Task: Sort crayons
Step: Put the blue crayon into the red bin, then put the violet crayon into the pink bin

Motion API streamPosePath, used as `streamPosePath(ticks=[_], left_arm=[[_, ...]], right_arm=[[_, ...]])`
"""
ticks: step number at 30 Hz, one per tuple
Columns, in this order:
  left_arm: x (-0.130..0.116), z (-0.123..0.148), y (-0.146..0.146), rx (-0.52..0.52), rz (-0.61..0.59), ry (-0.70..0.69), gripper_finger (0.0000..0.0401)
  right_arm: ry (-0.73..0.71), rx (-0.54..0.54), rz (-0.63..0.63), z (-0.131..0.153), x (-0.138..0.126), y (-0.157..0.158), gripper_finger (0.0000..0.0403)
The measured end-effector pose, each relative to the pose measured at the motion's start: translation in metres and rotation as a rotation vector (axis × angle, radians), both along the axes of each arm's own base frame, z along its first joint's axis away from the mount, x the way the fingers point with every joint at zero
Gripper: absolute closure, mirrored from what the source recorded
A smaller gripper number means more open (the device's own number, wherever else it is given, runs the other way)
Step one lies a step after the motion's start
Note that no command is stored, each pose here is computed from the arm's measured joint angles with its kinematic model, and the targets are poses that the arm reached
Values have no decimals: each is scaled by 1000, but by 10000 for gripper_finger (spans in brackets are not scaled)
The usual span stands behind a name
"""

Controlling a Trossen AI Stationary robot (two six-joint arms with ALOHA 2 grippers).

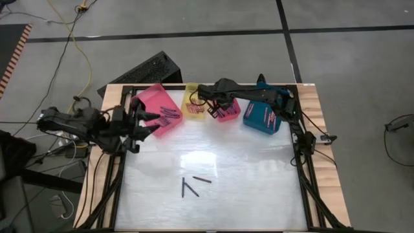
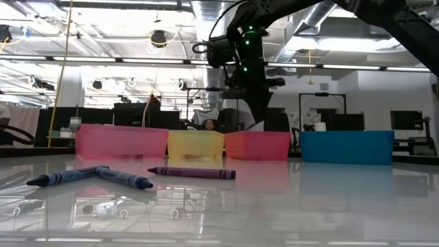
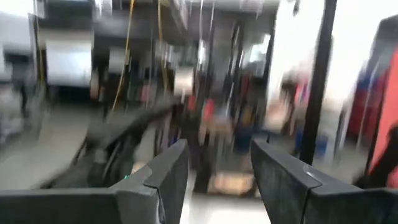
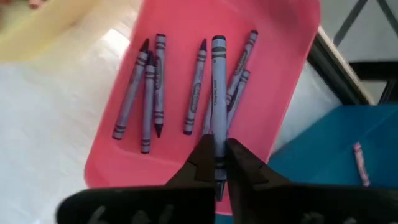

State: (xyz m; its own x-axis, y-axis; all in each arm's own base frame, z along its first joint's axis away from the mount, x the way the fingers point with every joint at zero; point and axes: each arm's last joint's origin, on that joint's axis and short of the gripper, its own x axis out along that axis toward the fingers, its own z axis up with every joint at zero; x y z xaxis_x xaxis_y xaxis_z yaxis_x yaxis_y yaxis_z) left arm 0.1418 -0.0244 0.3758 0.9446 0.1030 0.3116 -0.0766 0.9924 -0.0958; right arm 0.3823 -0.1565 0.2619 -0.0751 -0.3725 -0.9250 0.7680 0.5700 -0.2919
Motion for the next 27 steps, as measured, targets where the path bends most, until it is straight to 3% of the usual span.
streamPosePath(ticks=[7, 13, 16, 21, 27], left_arm=[[17, 25, 2, -12, 26, 537, 236], [27, 22, -2, -54, -8, 839, 236], [28, 13, -4, -70, -55, 950, 236], [34, -15, -7, -48, -104, 1054, 236], [43, -57, -13, -95, -179, 886, 236]], right_arm=[[-27, -8, -38, -5, 1, -4, 322], [-60, 2, -23, -4, 4, 0, 296], [-96, 36, 54, 5, 9, 15, 295], [-167, 77, 322, 25, 26, 70, 294], [-263, 51, 599, 62, 27, 155, 294]])
